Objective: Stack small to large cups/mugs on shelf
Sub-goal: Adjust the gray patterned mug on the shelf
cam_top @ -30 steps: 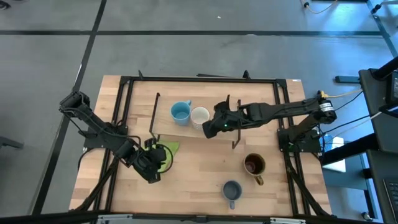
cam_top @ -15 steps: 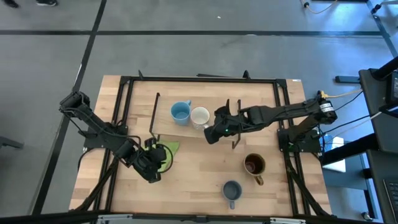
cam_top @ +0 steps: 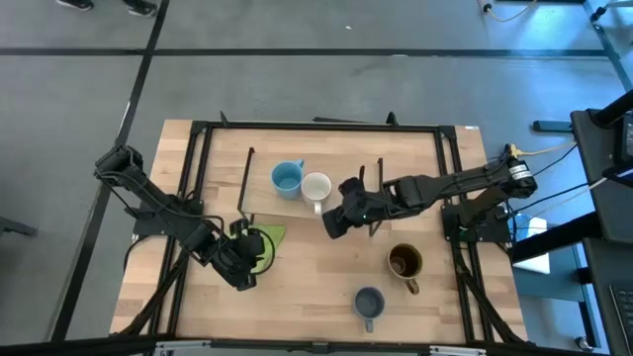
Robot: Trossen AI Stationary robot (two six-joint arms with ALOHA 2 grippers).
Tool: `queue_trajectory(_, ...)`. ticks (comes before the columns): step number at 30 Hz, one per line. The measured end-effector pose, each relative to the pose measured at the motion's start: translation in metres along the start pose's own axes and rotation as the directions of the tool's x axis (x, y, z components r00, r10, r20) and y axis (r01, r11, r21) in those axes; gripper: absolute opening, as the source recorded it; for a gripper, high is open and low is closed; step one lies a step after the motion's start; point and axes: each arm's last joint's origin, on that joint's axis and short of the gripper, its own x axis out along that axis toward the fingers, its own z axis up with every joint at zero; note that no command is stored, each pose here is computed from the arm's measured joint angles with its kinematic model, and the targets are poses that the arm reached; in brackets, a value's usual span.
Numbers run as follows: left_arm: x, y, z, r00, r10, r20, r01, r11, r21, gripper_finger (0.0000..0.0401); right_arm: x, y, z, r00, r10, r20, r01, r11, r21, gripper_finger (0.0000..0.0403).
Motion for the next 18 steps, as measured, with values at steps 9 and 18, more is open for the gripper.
queue_trajectory(9, 0.000, 0.000, 0.000, 1.000, 0.001, 0.001, -0.001, 1.000, 0.001, 0.0061, -0.004, 0.021, -0.006, 0.982, 0.183, 0.047, -0.185, 0.982, 0.026, 0.0000)
queue_trajectory(18, 0.000, 0.000, 0.001, 1.000, 0.005, 0.007, -0.005, 1.000, 0.010, 0.0061, -0.024, 0.055, 0.007, 0.925, 0.346, 0.159, -0.320, 0.932, -0.170, 0.0000)
